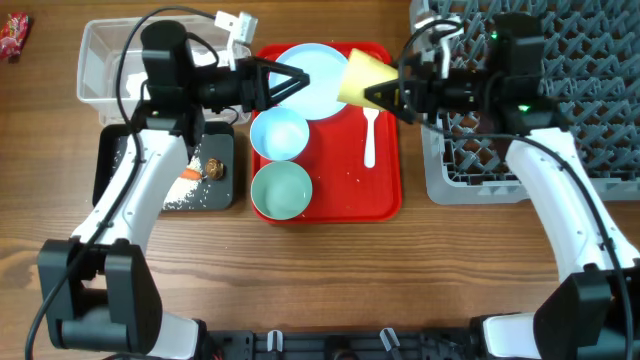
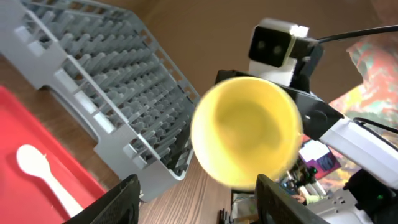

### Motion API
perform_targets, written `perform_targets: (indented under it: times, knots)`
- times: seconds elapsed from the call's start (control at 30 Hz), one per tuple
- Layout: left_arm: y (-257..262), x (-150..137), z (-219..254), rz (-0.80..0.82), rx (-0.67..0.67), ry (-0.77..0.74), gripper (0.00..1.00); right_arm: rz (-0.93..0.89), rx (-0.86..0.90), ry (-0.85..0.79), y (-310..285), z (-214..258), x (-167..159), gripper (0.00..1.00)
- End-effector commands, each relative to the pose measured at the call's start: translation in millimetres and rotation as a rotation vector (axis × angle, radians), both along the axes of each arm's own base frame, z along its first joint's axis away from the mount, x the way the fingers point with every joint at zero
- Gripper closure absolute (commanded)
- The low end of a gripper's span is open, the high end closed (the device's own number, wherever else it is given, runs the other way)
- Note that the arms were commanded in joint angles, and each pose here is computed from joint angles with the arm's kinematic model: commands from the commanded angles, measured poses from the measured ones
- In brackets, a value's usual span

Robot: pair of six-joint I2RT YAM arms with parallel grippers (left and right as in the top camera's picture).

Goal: Sort waste into correct bins and load items into the dishwasher rack
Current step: 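Carry the yellow cup into the grey rack and release it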

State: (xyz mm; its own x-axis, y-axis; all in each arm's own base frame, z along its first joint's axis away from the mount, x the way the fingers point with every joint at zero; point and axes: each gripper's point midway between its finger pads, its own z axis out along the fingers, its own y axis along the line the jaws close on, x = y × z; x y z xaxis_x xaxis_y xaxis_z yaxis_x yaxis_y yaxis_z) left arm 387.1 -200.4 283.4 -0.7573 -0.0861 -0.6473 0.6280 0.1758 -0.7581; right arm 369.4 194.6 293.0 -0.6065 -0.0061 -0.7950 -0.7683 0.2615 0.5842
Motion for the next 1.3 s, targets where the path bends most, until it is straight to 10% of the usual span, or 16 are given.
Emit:
perform_targets:
  times: [0.0, 0.4, 0.7, 1.27]
  knots:
    - [6, 2, 8, 0.016, 0.003, -0.025, 0.42, -0.198, -0.103, 0.107, -30, -32, 26, 0.50]
    - [20, 34, -50, 0.239, 0.119, 0.203, 0.35, -0.623, -0.285, 0.397, -130, -78, 49, 0.50]
    - [41, 48, -86, 0.427, 0.245, 0.320, 0.36, -0.967, -0.399, 0.741, -252, -113, -4, 0.55]
    - [52, 48, -106, 0.485, 0.337, 0.344, 0.37, -1.037, -0.688, 0.924, -270, -131, -56, 0.54]
